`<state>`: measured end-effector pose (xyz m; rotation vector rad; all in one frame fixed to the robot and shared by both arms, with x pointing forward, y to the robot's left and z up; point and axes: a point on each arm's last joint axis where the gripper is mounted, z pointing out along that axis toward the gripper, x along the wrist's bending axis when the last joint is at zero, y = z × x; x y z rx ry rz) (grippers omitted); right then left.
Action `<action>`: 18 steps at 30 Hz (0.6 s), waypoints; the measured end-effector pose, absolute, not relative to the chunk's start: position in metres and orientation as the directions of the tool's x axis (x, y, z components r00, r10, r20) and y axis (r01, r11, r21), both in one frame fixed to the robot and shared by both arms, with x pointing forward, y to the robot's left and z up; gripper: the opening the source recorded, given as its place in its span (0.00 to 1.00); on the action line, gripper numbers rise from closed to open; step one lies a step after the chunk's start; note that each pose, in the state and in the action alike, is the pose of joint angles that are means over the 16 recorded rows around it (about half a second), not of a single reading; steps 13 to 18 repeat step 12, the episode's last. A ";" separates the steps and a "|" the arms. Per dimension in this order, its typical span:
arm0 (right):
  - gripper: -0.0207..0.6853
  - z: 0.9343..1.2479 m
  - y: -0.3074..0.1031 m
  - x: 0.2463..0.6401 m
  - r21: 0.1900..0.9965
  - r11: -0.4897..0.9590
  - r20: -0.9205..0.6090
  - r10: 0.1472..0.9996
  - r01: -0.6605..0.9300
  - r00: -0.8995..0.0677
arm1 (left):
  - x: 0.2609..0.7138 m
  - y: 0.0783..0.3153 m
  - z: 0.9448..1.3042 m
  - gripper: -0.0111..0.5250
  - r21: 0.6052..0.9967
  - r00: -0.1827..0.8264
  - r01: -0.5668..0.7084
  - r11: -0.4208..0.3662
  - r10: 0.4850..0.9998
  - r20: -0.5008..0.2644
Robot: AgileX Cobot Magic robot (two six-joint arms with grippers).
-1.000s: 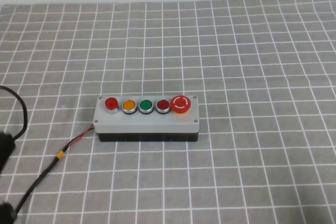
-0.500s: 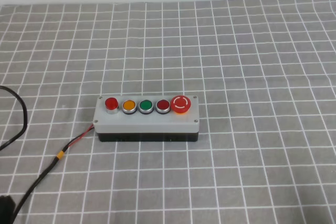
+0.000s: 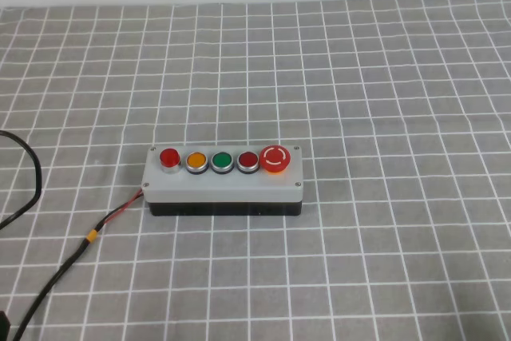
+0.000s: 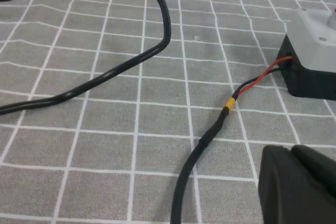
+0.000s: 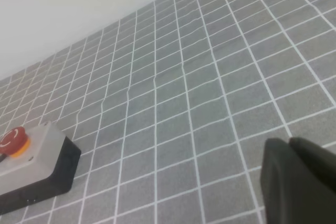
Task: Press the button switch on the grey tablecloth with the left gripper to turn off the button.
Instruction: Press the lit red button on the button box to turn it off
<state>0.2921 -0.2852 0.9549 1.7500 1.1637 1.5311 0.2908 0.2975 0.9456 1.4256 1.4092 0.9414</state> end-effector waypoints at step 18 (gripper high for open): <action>0.00 0.955 -0.285 0.292 0.836 -0.485 0.505 0.863 0.256 -0.016 | 0.291 0.298 0.946 0.01 0.949 0.060 0.314 0.036 0.997 -0.057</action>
